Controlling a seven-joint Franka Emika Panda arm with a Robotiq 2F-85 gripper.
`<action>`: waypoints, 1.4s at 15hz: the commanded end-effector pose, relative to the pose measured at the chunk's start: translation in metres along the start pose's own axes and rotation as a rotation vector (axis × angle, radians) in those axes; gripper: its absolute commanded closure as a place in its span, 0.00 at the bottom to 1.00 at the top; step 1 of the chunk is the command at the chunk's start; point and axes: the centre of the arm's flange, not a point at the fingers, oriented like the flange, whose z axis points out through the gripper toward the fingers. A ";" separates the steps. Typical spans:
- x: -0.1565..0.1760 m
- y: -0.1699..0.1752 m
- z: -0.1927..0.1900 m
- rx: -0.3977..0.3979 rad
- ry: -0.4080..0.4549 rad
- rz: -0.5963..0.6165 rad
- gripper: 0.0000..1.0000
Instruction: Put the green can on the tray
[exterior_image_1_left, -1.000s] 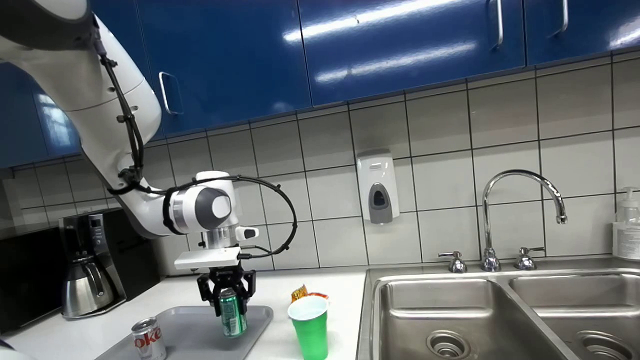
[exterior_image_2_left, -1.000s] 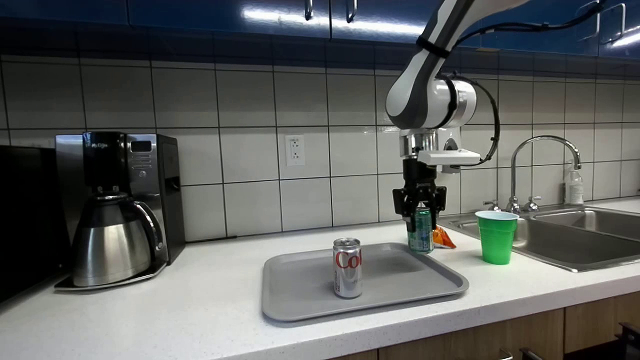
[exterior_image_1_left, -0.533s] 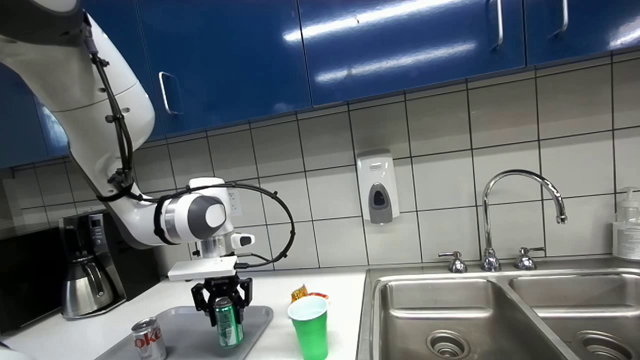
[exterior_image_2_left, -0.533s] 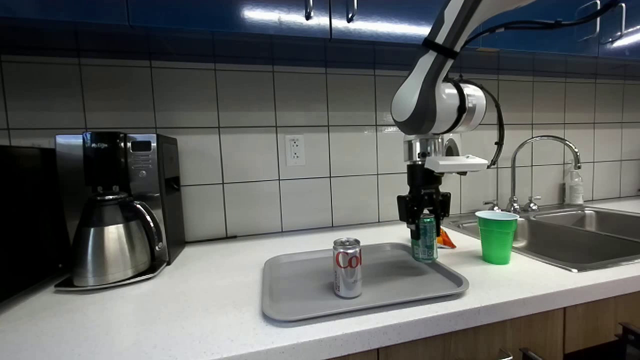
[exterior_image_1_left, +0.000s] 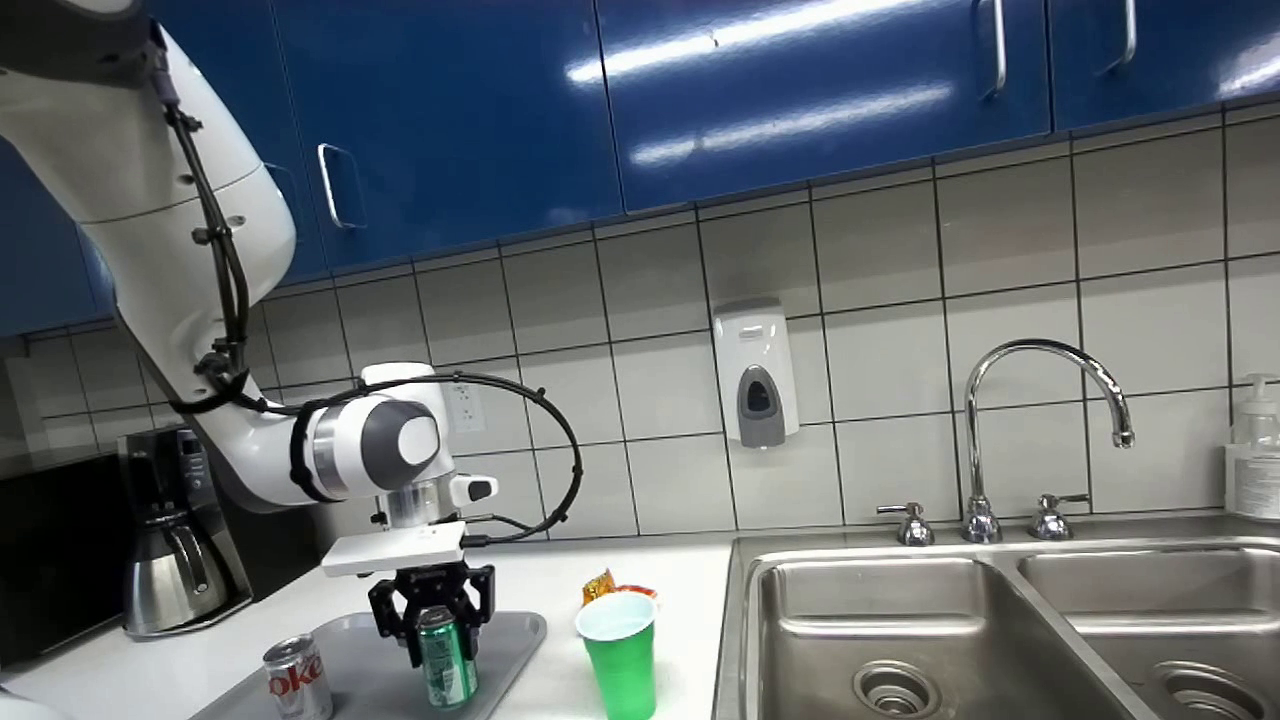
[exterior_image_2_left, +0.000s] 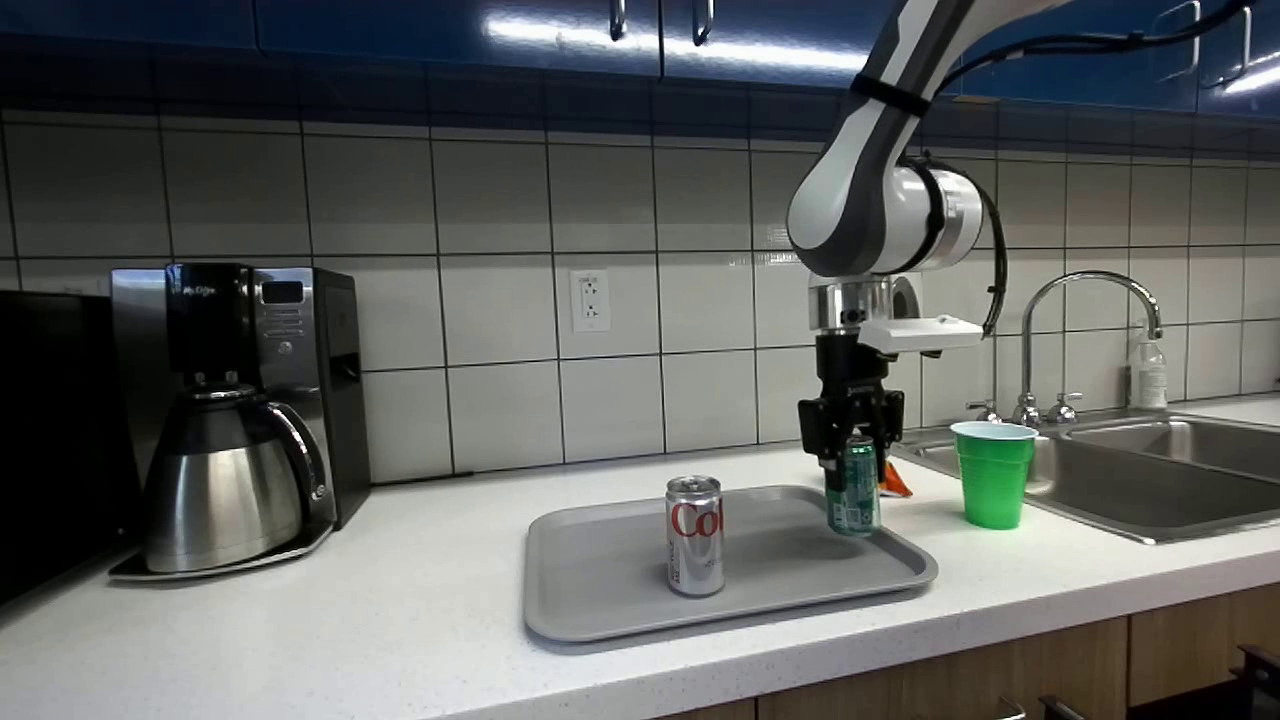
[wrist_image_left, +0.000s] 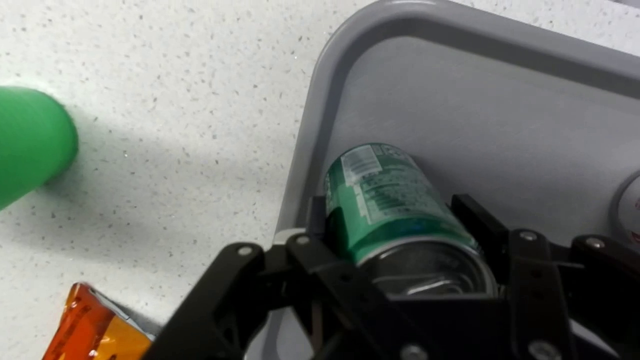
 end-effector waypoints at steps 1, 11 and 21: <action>-0.014 -0.009 -0.008 -0.025 0.026 -0.053 0.61; -0.026 -0.021 0.007 -0.040 0.004 -0.099 0.61; -0.028 -0.026 -0.008 -0.038 0.041 -0.106 0.00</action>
